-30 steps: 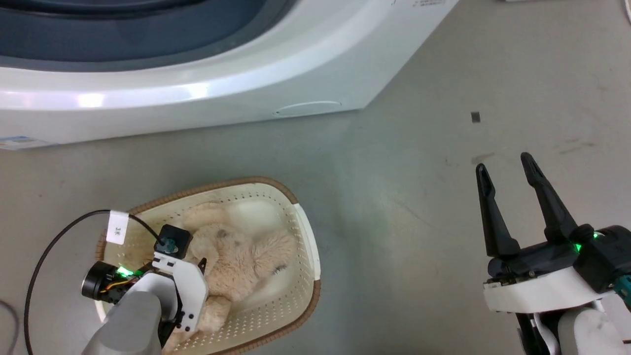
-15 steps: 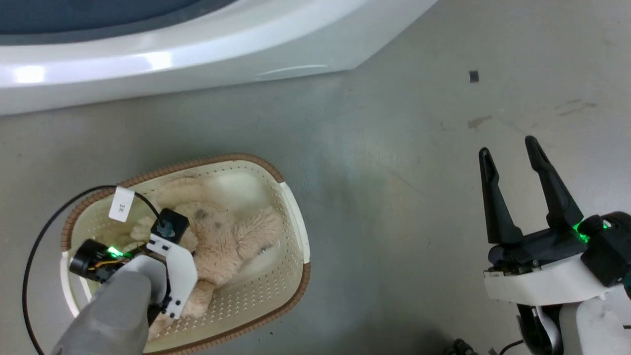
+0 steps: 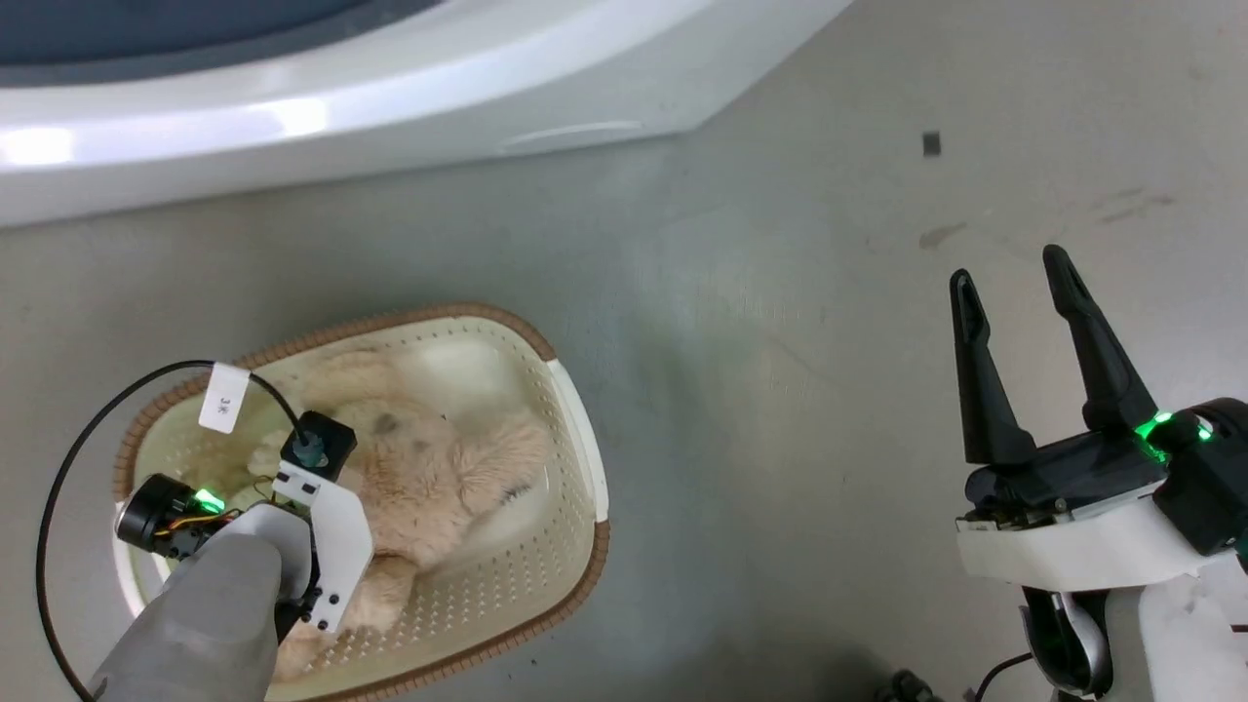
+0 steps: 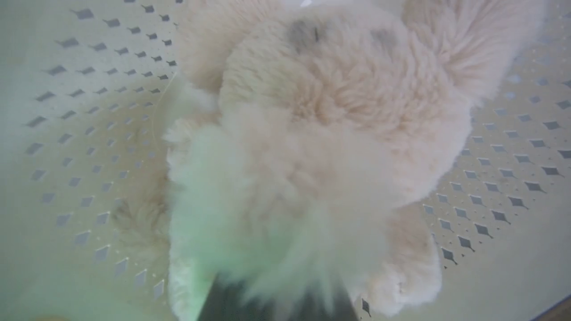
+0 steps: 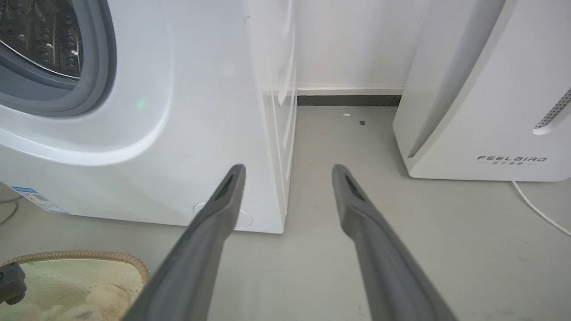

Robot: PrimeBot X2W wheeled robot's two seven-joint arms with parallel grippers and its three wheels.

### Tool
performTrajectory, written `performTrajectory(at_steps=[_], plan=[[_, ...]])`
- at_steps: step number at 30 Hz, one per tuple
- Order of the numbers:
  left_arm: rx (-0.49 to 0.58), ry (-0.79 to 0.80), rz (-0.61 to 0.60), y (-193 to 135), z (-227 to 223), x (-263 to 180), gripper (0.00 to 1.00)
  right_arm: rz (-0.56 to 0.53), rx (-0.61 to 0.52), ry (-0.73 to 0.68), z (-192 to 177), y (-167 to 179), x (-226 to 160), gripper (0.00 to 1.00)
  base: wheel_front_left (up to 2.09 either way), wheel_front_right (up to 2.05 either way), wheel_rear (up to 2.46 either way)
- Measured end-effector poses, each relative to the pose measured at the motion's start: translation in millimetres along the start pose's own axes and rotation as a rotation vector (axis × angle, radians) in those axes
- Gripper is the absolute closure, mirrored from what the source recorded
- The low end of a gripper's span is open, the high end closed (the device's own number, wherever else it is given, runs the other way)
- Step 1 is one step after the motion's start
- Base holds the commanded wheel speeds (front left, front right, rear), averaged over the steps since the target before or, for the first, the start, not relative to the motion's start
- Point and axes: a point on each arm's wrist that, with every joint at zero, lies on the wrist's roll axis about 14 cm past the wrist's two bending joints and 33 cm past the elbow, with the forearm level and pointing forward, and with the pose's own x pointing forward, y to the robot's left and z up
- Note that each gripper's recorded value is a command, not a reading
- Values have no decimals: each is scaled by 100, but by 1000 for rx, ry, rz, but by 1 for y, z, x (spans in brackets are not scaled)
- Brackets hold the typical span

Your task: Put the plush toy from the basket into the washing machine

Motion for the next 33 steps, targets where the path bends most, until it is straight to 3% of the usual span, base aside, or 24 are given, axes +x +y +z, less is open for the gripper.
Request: performTrajectory(at_steps=[23, 33], plan=[[-55, -436, 111, -19, 48, -121, 100, 13, 20, -247, 104, 9, -54, 0, 0, 0, 0], [-74, -777, 182, -19, 104, -199, 100, 24, 34, -310, 126, 14, -86, 0, 0, 0, 0]])
